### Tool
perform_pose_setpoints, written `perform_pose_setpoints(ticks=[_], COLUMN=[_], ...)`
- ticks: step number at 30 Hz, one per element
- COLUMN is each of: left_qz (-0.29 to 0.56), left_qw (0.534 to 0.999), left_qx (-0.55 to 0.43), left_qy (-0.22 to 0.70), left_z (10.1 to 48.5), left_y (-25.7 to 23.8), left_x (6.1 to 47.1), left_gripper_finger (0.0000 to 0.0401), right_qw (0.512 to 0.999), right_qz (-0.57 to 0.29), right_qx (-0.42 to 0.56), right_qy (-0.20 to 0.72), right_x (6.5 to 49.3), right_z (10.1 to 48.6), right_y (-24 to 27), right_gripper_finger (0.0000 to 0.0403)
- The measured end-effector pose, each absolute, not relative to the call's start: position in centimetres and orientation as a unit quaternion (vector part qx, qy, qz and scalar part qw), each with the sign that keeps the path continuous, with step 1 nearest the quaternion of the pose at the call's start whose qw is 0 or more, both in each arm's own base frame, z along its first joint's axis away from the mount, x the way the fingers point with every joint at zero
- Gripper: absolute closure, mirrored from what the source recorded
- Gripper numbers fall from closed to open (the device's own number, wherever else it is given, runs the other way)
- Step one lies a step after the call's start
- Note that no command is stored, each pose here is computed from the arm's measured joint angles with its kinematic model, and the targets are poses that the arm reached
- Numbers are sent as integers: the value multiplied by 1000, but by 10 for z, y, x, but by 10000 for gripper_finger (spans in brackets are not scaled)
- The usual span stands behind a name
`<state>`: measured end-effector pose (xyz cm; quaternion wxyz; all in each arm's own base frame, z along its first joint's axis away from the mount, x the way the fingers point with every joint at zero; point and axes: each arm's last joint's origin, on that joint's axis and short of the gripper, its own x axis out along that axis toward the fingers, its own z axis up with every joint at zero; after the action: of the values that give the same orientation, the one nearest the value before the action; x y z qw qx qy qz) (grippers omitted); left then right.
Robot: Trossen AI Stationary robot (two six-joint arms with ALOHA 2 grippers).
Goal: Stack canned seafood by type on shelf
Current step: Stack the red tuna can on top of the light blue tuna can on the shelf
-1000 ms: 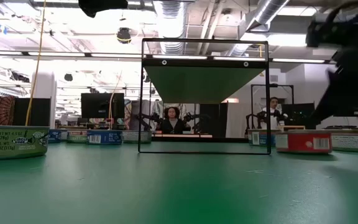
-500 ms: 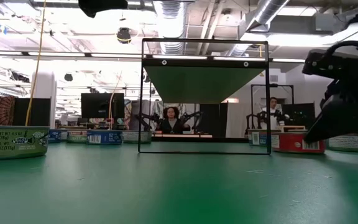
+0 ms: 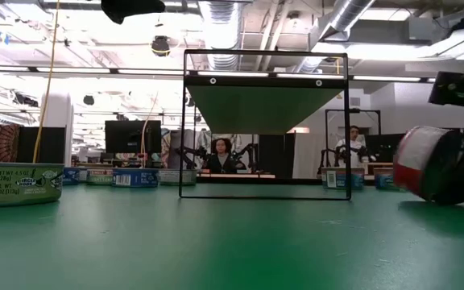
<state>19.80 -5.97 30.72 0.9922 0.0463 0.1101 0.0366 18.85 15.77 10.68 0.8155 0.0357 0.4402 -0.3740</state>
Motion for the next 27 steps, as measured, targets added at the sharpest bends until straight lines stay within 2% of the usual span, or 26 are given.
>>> perform_pose_setpoints(ticks=[10,16,23,27], left_qz=[37,37,37,37], left_qw=[992,992,992,992], left_qx=[45,45,43,43], left_qy=[112,116,115,115], left_z=[307,306,306,306], left_y=[-60,-60,-60,-60], left_x=[198,198,198,198], left_gripper_finger=[113,113,113,113], right_qw=[814,803,819,837], right_qz=[-376,-377,-326,-250], right_qx=[32,24,23,-13], right_qy=[441,461,472,486], right_x=[191,197,204,213], right_z=[110,131,167,179], right_y=[158,165,172,177], right_gripper_finger=[276,276,275,257])
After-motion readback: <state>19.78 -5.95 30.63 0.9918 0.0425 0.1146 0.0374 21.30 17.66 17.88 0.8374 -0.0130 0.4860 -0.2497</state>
